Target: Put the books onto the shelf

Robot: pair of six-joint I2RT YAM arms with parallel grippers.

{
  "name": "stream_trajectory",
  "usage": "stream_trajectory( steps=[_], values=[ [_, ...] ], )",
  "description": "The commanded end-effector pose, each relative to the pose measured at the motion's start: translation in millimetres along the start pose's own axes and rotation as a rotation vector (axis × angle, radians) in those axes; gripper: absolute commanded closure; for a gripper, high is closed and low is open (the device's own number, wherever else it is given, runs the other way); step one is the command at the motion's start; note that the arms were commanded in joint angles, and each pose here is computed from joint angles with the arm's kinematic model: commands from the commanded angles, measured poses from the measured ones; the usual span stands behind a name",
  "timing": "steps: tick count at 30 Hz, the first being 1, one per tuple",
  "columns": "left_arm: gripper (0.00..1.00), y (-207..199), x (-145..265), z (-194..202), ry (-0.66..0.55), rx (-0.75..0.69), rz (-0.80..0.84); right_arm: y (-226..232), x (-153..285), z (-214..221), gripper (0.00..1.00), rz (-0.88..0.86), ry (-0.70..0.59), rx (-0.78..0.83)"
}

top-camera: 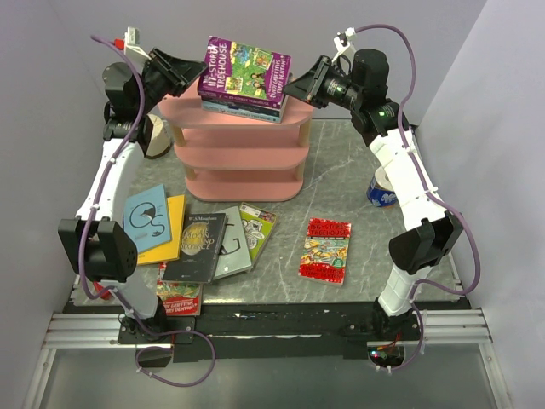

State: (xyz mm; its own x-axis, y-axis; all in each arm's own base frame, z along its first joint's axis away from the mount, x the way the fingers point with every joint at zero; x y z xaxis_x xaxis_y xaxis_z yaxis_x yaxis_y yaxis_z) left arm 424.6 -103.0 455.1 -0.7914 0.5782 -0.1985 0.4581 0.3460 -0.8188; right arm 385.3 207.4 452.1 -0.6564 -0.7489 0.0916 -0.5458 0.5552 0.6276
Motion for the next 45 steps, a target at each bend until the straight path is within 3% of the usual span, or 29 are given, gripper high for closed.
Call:
stream_trajectory(
  steps=[1, 31, 34, 38, 45],
  values=[
    [0.73, -32, -4, -3, 0.018, -0.034, 0.107, 16, 2, -11, 0.83, -0.065, -0.032, 0.037],
    [0.73, -20, -21, -2, 0.046, -0.012, 0.094, 24, 8, -14, 0.83, -0.084, -0.045, 0.047],
    [0.68, -15, -21, 0, 0.048, -0.011, 0.082, 22, 7, -14, 0.83, -0.079, -0.044, 0.046],
    [0.44, -9, -22, -1, 0.044, -0.008, 0.06, 23, 8, -14, 0.82, -0.081, -0.044, 0.049],
    [0.31, -6, -10, -15, 0.013, -0.013, 0.027, 21, 11, -16, 0.78, -0.067, -0.052, 0.049]
  ],
)
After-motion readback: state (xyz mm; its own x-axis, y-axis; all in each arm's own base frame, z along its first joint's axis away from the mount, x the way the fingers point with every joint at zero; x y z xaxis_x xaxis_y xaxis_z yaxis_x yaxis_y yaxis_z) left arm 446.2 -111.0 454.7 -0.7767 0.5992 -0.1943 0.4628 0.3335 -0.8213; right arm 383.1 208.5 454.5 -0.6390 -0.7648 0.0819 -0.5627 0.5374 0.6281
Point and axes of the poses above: each gripper's point midway between its finger pads, its own x axis back along the fingers, its own y axis along the line the jaws close on, z = x × y, the point moved 8 cm from there along x, back along the fingers, and after that the axes turned 6 degrees about x, right-handed, at the moved point
